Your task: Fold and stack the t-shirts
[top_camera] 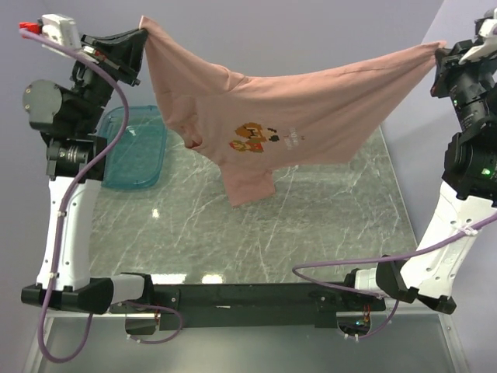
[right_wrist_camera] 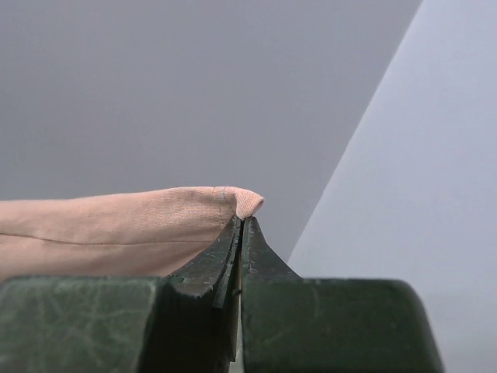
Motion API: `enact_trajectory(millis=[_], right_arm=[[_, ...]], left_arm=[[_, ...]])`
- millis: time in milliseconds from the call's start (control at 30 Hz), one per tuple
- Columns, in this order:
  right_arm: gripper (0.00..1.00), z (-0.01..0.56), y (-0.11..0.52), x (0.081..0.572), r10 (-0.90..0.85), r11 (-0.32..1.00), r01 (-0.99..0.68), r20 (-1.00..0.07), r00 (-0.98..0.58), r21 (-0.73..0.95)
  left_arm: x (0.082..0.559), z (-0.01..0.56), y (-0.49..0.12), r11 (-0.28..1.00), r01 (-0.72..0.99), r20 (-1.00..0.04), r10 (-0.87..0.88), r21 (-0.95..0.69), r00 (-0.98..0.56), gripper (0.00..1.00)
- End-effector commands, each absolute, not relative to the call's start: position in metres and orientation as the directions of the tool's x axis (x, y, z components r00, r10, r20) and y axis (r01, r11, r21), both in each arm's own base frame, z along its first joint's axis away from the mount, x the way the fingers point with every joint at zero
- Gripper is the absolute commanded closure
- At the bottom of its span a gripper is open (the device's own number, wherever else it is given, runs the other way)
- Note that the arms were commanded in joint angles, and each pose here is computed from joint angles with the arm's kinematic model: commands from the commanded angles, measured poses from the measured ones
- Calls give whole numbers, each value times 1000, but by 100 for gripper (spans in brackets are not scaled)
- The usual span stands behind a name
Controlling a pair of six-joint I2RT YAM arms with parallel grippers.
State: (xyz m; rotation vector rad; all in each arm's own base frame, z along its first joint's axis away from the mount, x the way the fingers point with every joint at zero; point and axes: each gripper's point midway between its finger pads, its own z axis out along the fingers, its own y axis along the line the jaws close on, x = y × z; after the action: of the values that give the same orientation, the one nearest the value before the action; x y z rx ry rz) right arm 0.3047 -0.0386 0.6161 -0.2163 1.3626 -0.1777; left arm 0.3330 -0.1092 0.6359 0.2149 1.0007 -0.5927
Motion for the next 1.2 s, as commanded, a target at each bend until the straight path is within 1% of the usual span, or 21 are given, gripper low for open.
enact_trajectory(millis=[0,133,367,500,567,667,733,767,833,867,933,967,1000,1033,1067,1100,1133,1167], right_arm=[[100,654,-50,278,-268,963,109,-912,311,-246],[100,686,-50,239,-284,958,161,-873,397,-238],[100,714,-29,196,-303,953,175,-816,493,-248],[100,727,-21,180,-307,952,183,-786,536,-247],[100,728,-21,179,-307,952,185,-783,541,-245],[100,719,-25,191,-295,955,168,-803,517,-243],[100,703,-31,210,-279,960,142,-836,473,-240],[100,696,-32,217,-272,962,124,-846,457,-243],[100,670,-40,245,-249,968,80,-887,390,-237],[100,661,-43,253,-243,970,70,-896,372,-234],[100,625,-51,285,-210,976,10,-935,286,-217],[100,613,-54,294,-204,977,-7,-942,265,-213],[100,581,-59,313,-172,982,-48,-965,197,-185],[100,564,-61,323,-160,982,-69,-973,166,-174],[100,552,-62,332,-162,981,-85,-974,160,-177],[100,511,-67,348,-125,985,-109,-989,83,-133],[100,493,-67,354,-116,983,-135,-991,60,-123],[100,457,-66,367,-97,982,-161,-995,3,-96]], left_arm=[[291,675,-105,816,576,-773,-398,-51,495,100],[247,702,-103,811,585,-722,-404,1,561,100],[165,756,-93,824,559,-597,-403,94,694,100],[144,770,-91,827,551,-564,-403,114,721,100],[144,770,-92,825,554,-567,-404,114,718,100],[166,758,-92,839,537,-600,-384,91,702,100],[181,749,-93,844,530,-620,-377,76,688,100],[197,736,-94,849,525,-648,-365,62,668,100],[215,723,-94,858,513,-671,-358,38,649,100],[235,707,-95,864,502,-705,-343,22,621,100],[259,688,-94,877,480,-736,-330,-6,592,100],[281,665,-96,883,469,-772,-316,-27,551,100],[296,650,-97,885,463,-791,-311,-40,527,100],[310,636,-98,889,455,-810,-306,-55,500,100],[331,609,-100,892,446,-837,-298,-73,459,100],[351,589,-102,893,442,-858,-295,-90,421,100],[365,571,-105,892,440,-873,-293,-104,389,100],[382,545,-108,888,444,-890,-295,-121,348,100]])
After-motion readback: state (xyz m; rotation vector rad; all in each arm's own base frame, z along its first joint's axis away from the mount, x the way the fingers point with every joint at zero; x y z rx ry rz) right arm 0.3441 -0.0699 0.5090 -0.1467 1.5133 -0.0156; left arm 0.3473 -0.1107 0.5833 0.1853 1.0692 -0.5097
